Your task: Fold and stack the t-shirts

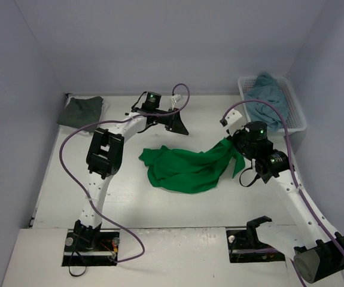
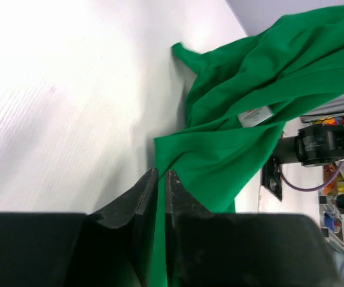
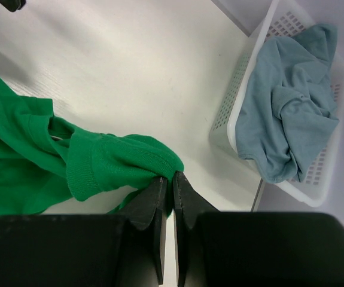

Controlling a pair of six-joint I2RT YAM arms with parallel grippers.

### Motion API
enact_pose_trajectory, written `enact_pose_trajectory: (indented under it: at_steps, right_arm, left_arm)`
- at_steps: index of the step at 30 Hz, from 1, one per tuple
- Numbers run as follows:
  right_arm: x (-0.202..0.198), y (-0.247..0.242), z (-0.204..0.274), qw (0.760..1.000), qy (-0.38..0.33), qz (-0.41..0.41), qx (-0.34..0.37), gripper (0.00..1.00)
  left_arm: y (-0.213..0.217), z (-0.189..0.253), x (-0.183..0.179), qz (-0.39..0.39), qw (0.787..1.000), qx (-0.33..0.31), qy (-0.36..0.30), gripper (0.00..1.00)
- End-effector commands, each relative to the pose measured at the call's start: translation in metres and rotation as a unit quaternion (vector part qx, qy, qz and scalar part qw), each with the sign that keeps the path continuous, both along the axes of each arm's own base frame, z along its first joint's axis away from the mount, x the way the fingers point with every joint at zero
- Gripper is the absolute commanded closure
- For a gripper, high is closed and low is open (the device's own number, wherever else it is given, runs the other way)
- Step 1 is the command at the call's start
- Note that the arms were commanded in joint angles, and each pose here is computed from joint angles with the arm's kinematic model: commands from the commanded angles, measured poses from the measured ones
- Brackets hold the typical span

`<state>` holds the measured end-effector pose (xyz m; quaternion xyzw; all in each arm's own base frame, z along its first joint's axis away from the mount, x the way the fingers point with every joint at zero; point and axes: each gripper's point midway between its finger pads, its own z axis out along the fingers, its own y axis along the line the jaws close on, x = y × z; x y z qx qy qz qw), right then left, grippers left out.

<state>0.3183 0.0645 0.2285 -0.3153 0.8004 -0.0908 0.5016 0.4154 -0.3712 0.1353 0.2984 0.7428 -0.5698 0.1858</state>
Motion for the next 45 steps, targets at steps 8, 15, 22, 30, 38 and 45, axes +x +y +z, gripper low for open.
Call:
enact_pose_trajectory:
  at_steps: [8, 15, 22, 30, 38, 45]
  right_arm:
    - [0.012, -0.001, 0.026, 0.999, -0.049, -0.013, 0.019, 1.0]
    - [0.011, -0.002, 0.026, 0.998, -0.049, -0.013, 0.024, 1.0]
    - [0.009, -0.003, 0.025, 0.998, -0.048, -0.013, 0.024, 1.0]
    - [0.009, 0.0, 0.017, 0.999, -0.041, -0.007, 0.025, 1.0]
    - [0.018, 0.008, 0.026, 0.997, -0.064, 0.01, 0.035, 1.0]
    - [0.045, 0.033, 0.04, 0.995, -0.065, 0.053, 0.051, 1.0]
  left_arm:
    - [-0.059, 0.069, -0.065, -0.128, 0.987, -0.09, -0.039, 0.53]
    - [-0.087, 0.036, -0.085, -0.153, 0.986, -0.069, -0.009, 0.48]
    - [-0.092, 0.021, -0.081, -0.155, 0.986, -0.061, 0.005, 0.69]
    - [-0.066, 0.05, -0.035, -0.071, 0.994, -0.013, -0.088, 1.0]
    - [0.038, 0.149, 0.052, 0.103, 0.978, -0.019, -0.179, 1.0]
    - [0.084, 0.217, 0.046, 0.142, 0.964, -0.04, -0.221, 1.0]
